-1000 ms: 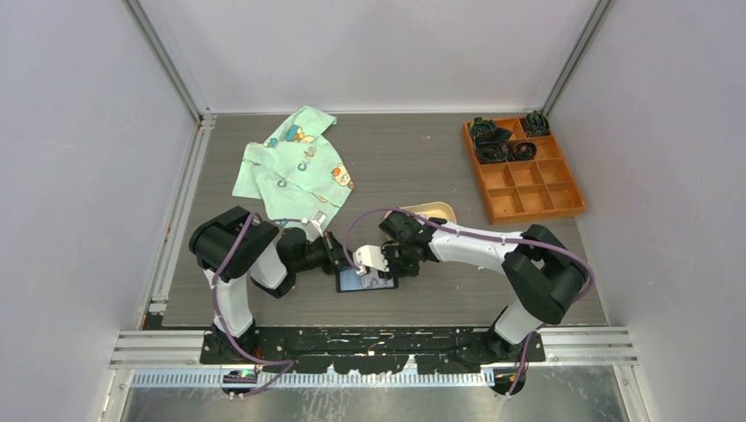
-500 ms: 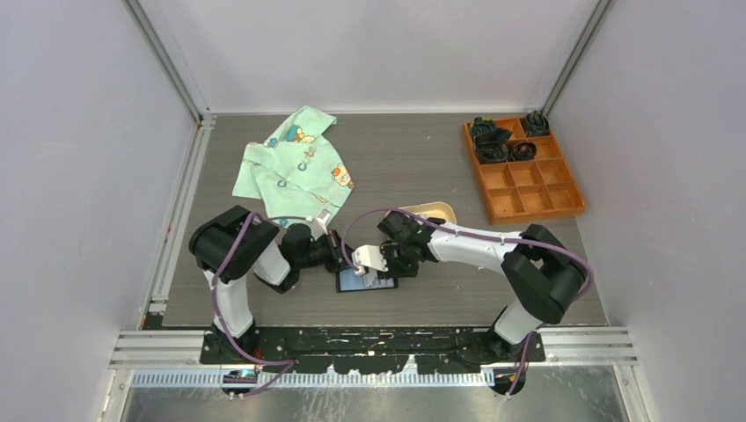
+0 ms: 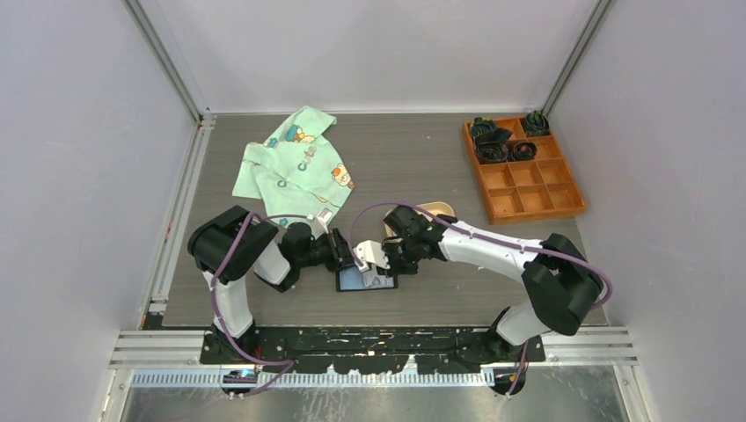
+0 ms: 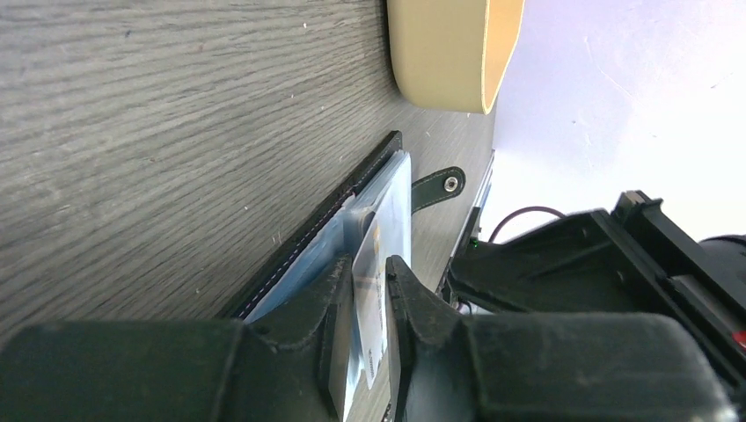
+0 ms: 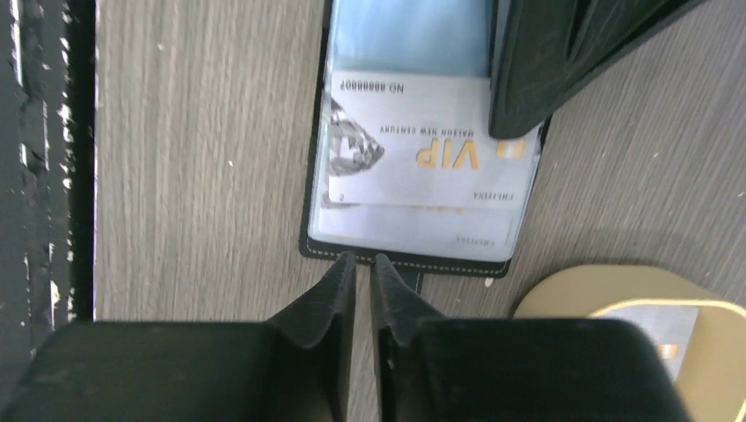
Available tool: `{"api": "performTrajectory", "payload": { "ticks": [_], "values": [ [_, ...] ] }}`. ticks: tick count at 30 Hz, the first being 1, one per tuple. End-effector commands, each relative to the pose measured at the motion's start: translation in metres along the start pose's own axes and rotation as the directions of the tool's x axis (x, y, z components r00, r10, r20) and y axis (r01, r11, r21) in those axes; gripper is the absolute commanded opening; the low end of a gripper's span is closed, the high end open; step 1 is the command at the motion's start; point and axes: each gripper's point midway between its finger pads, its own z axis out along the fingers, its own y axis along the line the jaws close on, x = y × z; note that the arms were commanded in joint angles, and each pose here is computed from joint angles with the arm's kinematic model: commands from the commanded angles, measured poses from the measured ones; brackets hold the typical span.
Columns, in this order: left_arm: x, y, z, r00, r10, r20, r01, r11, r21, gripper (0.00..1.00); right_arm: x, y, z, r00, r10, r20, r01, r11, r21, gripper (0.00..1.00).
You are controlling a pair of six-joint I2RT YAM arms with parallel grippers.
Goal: Put the credit cards into the card holder
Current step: Insert the credit card into the card holder.
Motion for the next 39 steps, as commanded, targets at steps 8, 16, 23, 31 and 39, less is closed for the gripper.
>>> {"api": "performTrajectory", "payload": {
  "ticks": [8,16,23,31,39],
  "values": [
    [0.004,0.015,0.002,1.000,0.008,-0.006,-0.008,0.999,-0.040,0.23,-0.084,-0.038,0.024,0.977,-0.194,0.087,0.175,0.966,0.188,0.01],
    [0.004,0.018,0.003,1.000,0.004,-0.007,-0.004,0.999,-0.043,0.23,-0.097,-0.053,0.052,0.969,-0.247,-0.021,0.245,0.939,0.242,0.01],
    [0.005,0.018,0.001,1.000,0.005,-0.007,-0.006,0.999,-0.041,0.24,-0.086,-0.055,0.060,0.957,-0.276,-0.089,0.289,0.926,0.242,0.01],
    [0.004,0.019,-0.001,1.000,0.001,-0.004,-0.002,0.999,-0.037,0.24,-0.066,-0.049,0.064,0.945,-0.294,-0.146,0.320,0.925,0.207,0.01],
    [0.005,0.022,-0.001,1.000,-0.008,-0.001,0.008,1.000,-0.031,0.25,-0.047,-0.046,0.047,0.951,-0.263,-0.161,0.292,0.936,0.198,0.01]
  ]
}}
